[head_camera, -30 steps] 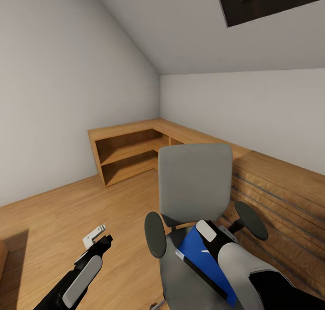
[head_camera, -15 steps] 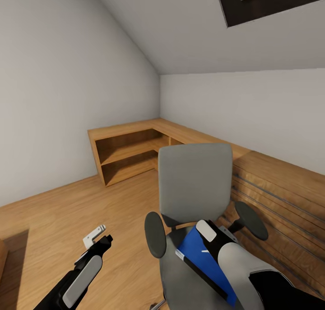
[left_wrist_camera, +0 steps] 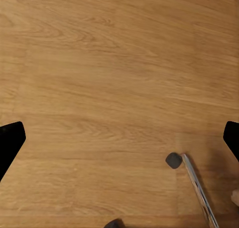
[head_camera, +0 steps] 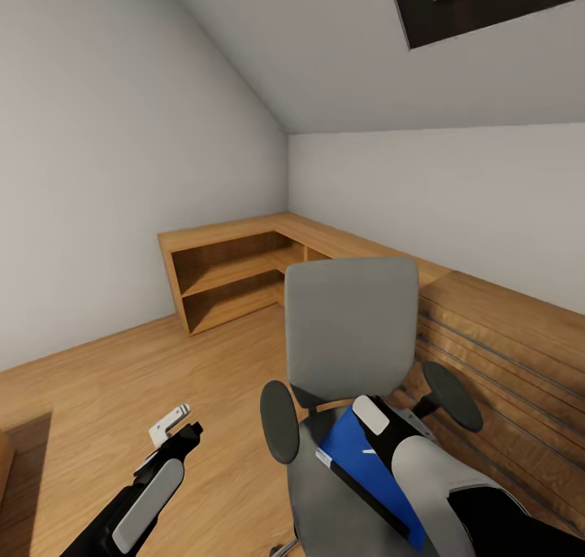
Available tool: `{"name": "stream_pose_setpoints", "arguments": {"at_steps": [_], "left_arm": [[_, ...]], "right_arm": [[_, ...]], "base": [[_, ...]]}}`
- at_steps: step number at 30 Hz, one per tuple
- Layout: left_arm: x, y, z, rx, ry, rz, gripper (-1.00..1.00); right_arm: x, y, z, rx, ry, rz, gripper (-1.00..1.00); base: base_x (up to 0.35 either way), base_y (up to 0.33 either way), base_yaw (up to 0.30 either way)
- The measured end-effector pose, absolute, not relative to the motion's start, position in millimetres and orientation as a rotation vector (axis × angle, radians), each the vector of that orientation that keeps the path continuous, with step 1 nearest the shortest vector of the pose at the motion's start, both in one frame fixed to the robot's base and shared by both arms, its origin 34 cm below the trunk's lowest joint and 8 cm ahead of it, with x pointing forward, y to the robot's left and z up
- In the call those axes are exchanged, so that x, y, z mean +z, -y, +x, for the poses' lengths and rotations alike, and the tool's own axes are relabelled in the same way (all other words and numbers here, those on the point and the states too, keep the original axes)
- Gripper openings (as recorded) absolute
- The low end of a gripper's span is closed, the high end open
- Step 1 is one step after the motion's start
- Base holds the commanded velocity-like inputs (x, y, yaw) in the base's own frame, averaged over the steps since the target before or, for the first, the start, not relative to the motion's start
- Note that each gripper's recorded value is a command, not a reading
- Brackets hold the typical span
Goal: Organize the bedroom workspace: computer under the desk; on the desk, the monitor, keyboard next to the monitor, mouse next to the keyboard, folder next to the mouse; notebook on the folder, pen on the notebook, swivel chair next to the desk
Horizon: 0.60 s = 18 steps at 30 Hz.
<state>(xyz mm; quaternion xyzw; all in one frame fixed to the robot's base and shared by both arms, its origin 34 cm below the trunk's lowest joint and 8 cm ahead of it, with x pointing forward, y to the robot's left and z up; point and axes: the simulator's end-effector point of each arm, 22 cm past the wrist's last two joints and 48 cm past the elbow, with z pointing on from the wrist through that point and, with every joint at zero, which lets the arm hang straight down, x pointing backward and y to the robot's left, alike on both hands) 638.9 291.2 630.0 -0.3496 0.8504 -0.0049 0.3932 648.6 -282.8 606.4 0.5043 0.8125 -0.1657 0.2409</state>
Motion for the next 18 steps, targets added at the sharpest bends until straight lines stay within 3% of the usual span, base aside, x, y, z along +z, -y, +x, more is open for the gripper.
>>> {"name": "stream_pose_setpoints", "arguments": {"at_steps": [18], "left_arm": [[605,-291,635,-0.013,-2.159,-0.888,1.0]], "right_arm": [[583,285,646,-0.475,-2.215,1.356,1.0]], "base": [[0.0,0.0,0.0]]}}
